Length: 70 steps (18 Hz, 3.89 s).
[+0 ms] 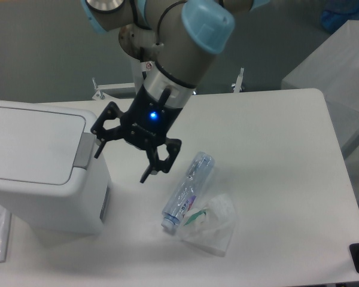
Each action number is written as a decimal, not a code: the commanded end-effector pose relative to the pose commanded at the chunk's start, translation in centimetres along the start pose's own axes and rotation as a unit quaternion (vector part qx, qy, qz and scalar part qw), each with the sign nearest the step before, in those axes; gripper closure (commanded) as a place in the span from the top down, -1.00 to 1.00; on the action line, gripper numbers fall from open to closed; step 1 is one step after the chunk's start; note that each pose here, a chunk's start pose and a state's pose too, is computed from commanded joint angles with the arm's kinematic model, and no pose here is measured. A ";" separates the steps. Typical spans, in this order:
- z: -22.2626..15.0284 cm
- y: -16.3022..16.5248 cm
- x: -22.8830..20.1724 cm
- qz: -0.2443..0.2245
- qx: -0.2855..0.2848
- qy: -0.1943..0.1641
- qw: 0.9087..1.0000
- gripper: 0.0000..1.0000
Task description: Open the trash can
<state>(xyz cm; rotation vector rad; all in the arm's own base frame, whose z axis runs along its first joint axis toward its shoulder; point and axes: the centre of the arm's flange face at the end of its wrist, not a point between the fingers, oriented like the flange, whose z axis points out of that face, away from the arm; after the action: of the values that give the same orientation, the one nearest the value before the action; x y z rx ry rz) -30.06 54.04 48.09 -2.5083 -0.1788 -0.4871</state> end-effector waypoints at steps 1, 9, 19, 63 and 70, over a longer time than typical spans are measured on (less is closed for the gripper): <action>0.0 0.3 0.2 -0.003 -0.001 0.000 1.000 1.00; 1.4 1.5 1.5 -0.024 -0.014 0.009 1.000 1.00; 2.9 2.3 1.7 -0.006 0.000 0.001 1.000 1.00; -1.0 0.8 0.3 0.003 0.032 -0.026 0.999 1.00; -3.3 1.4 -11.1 0.017 0.039 -0.119 0.992 1.00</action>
<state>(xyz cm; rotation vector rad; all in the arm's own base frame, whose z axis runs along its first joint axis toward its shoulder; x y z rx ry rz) -41.00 50.73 45.70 -2.4826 -0.2400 -0.1618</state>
